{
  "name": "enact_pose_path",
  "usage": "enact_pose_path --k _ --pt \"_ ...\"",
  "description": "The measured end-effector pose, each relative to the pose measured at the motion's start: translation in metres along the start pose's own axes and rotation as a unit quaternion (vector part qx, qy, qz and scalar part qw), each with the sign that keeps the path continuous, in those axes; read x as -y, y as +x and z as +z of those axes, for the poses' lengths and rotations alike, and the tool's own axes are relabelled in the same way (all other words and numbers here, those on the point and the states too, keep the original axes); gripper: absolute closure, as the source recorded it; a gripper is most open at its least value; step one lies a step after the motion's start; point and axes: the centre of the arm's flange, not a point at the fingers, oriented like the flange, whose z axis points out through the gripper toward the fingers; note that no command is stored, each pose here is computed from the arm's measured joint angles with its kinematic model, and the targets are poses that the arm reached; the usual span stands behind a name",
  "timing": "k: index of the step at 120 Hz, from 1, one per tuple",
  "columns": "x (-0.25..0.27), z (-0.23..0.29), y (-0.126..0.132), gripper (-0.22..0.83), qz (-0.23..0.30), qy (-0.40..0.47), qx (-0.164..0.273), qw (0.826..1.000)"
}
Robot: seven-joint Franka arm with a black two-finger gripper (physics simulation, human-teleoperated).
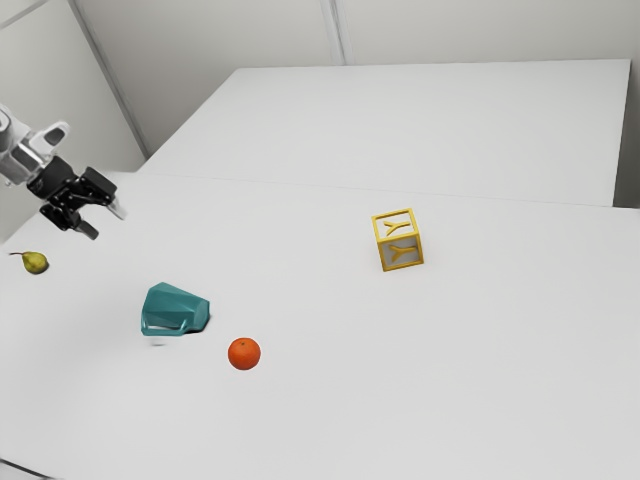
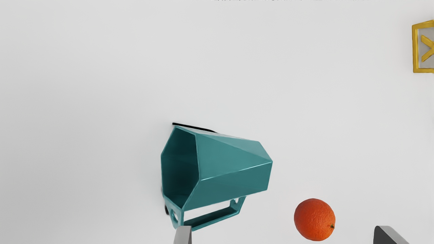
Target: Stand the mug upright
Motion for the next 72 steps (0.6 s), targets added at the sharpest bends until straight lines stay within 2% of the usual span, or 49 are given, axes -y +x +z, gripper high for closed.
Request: enact_pose_path --k 49,72 --pt "0.063 0.066 -0.014 0.02 0.059 -0.14 -0.069 0.986" --pt "0.083 0.088 -0.017 0.02 0.063 -0.164 -0.061 0.983"
